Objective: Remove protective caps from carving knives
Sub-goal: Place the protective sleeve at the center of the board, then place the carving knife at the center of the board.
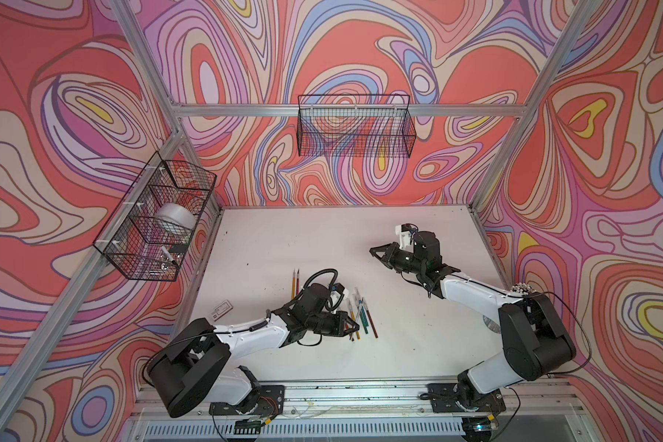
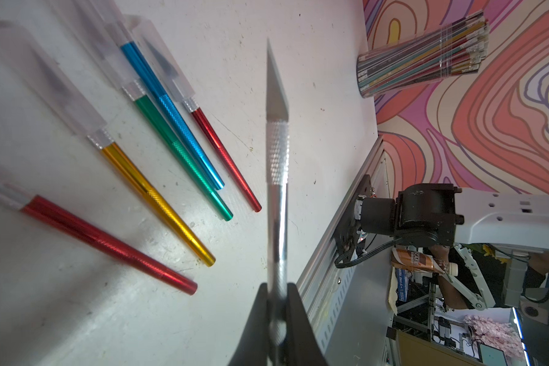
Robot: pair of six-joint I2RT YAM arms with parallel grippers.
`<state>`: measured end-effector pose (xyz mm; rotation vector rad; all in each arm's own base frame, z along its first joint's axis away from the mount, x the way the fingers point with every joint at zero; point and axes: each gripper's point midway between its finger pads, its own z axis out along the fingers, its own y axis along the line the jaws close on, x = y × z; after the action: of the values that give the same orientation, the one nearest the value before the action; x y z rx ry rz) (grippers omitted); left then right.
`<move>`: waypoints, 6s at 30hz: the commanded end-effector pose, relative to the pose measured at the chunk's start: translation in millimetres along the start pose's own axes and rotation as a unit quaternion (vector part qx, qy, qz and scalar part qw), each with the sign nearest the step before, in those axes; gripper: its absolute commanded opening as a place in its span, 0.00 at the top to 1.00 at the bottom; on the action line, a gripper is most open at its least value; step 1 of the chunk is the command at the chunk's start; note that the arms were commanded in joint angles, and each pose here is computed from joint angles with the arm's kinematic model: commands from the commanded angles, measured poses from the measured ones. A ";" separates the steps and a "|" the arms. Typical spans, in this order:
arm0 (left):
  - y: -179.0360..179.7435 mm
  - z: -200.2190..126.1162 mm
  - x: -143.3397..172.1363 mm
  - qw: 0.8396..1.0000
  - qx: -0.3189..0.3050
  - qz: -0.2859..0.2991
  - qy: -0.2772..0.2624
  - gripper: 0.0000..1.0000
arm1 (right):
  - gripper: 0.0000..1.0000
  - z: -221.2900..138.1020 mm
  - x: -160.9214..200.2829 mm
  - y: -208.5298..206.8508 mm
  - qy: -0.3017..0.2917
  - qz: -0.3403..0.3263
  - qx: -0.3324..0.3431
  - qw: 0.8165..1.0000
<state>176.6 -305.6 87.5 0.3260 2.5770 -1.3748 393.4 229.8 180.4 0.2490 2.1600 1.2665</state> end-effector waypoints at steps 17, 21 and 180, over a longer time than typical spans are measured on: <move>8.0 -36.2 -35.2 0.987 -0.135 0.059 -0.069 0.96 | 0.95 -74.3 21.2 -89.3 0.114 -0.135 0.331 0.927; 10.8 -44.5 -37.0 0.983 -0.157 0.065 -0.075 0.96 | 0.95 -83.6 16.7 -112.1 0.135 -0.147 0.392 0.898; 197.4 -96.9 -108.9 0.840 -0.541 -0.037 -0.015 0.96 | 0.02 -82.5 40.0 -19.2 0.074 -0.129 0.072 0.986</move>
<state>327.2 -133.5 19.4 -0.0086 2.8431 0.1805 312.8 180.0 178.3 -0.0765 2.3179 1.0267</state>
